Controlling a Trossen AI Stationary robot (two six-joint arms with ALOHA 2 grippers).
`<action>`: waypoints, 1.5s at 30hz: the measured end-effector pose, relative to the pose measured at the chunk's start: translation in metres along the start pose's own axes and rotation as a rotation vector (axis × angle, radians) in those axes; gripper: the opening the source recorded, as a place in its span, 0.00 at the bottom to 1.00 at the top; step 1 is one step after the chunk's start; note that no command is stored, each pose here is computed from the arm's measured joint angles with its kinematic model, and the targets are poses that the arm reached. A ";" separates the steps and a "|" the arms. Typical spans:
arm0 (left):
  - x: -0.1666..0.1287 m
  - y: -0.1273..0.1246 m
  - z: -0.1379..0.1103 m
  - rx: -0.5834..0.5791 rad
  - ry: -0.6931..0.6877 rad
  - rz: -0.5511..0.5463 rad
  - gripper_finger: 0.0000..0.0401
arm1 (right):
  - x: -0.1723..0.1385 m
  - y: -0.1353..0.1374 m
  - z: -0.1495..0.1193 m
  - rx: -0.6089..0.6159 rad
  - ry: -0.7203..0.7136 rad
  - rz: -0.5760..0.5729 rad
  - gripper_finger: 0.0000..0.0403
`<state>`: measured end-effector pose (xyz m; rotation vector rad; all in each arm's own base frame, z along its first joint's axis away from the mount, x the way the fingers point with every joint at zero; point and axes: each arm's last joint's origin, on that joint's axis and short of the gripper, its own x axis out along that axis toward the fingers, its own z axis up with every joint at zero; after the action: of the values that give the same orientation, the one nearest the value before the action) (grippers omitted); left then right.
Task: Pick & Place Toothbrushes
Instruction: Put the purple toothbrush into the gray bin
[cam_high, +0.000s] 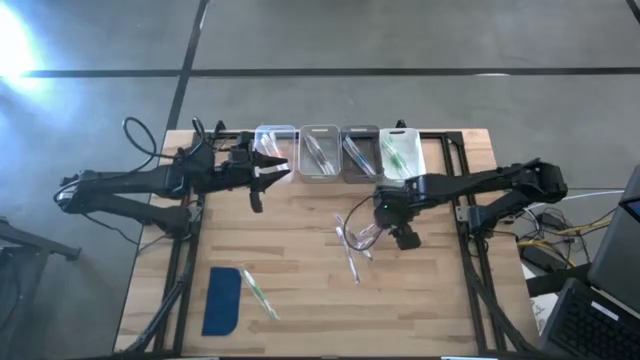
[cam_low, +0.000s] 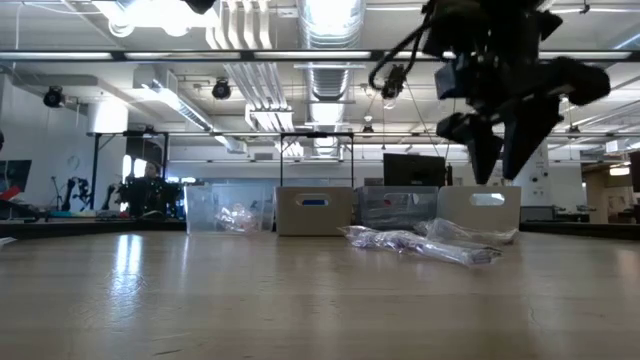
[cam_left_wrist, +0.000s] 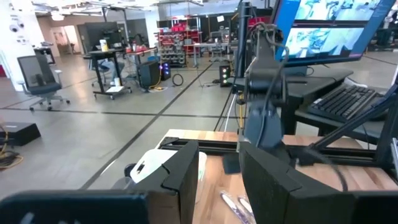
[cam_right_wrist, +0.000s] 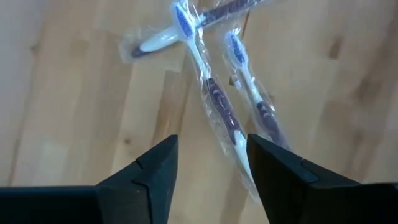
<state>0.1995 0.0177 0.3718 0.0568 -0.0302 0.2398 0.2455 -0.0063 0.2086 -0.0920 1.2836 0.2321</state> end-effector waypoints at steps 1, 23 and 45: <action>0.000 0.000 0.000 0.000 0.000 0.000 0.31 | 0.006 -0.001 -0.001 0.003 0.005 0.001 0.47; 0.000 0.000 0.000 -0.031 0.001 0.002 0.31 | 0.075 -0.011 -0.010 -0.118 0.208 -0.053 0.43; 0.000 0.000 0.000 -0.057 0.001 0.003 0.31 | 0.064 -0.010 -0.007 -0.203 0.112 -0.103 0.43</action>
<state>0.1999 0.0179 0.3718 0.0000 -0.0362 0.2415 0.2582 -0.0097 0.1450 -0.3475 1.3602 0.2712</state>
